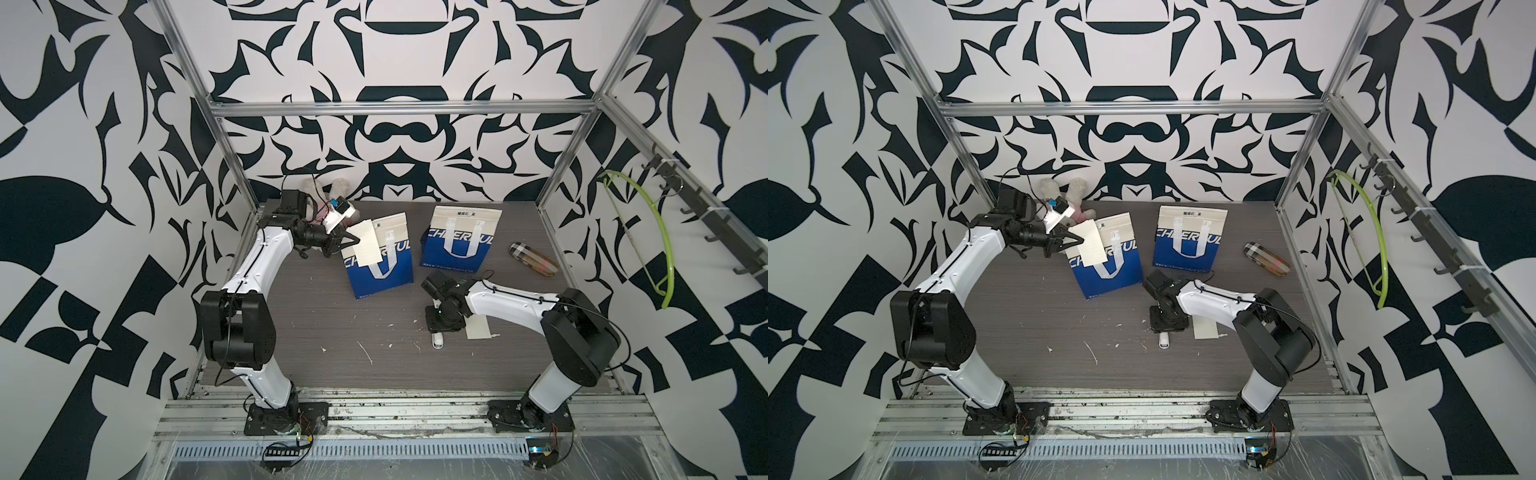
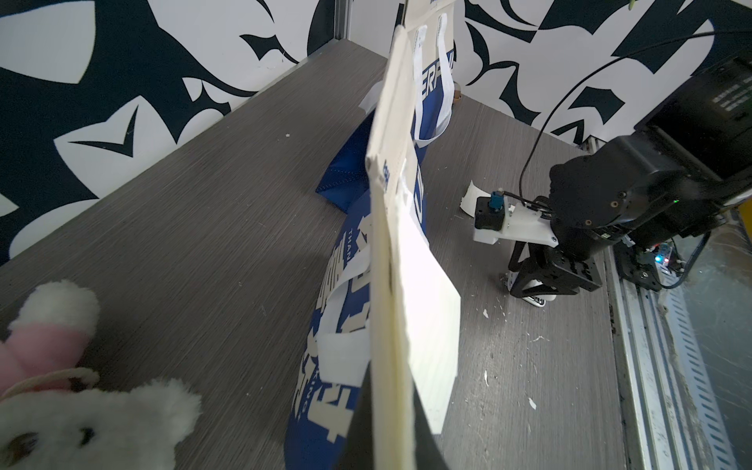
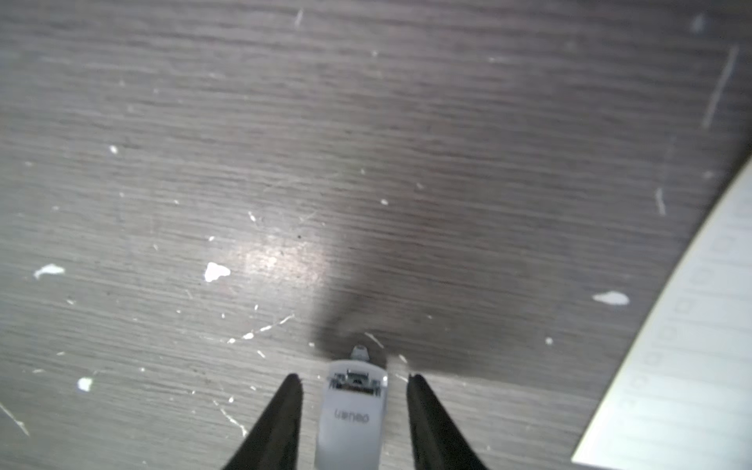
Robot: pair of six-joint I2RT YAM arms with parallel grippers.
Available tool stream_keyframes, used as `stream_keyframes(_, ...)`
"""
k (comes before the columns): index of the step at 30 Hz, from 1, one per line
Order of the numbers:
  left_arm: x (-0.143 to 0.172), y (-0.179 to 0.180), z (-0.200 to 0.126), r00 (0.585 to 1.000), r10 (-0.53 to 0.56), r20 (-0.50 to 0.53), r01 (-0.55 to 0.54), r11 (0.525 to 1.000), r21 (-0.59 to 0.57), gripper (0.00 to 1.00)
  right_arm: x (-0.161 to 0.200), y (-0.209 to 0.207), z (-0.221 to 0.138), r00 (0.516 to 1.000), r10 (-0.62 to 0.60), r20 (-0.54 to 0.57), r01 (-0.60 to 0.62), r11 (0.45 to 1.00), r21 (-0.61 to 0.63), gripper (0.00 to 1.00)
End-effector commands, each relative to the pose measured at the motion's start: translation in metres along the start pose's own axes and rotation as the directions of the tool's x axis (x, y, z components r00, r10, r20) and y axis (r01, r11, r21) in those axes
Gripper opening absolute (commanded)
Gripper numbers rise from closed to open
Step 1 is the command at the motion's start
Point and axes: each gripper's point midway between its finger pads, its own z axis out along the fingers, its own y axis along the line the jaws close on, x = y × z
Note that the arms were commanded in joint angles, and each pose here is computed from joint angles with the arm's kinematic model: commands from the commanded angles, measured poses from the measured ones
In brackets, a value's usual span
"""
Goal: Staple the receipts to the bags
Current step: Pick up the stapler from the center of the board.
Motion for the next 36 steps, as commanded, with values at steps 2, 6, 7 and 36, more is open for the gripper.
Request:
stream_keyframes(2, 0.005, -0.006, -0.002, 1.000, -0.019, -0.017, 0.019, 1.000, -0.006, 0.00, -0.004, 0.000, -0.012, 1.000, -0.024, 0.009, 0.023, 0.999, 0.046, 0.33)
stream_keyframes(6, 0.006, -0.006, -0.001, 1.000, -0.023, -0.020, 0.023, 1.000, -0.007, 0.00, -0.003, 0.001, -0.011, 1.000, -0.024, 0.006, 0.024, 0.999, 0.044, 0.28)
stream_keyframes(7, 0.006, -0.006, -0.002, 1.000, -0.021, -0.019, 0.021, 1.000, -0.007, 0.00, -0.003, 0.001, -0.011, 1.000, -0.024, 0.001, 0.024, 0.999, 0.044, 0.30)
stream_keyframes(36, 0.010, -0.012, 0.003, 0.999, -0.024, -0.041, 0.024, 1.000, -0.005, 0.00, -0.083, 0.064, -0.174, 0.848, -0.044, 0.528, 0.184, 0.959, -0.214, 0.00)
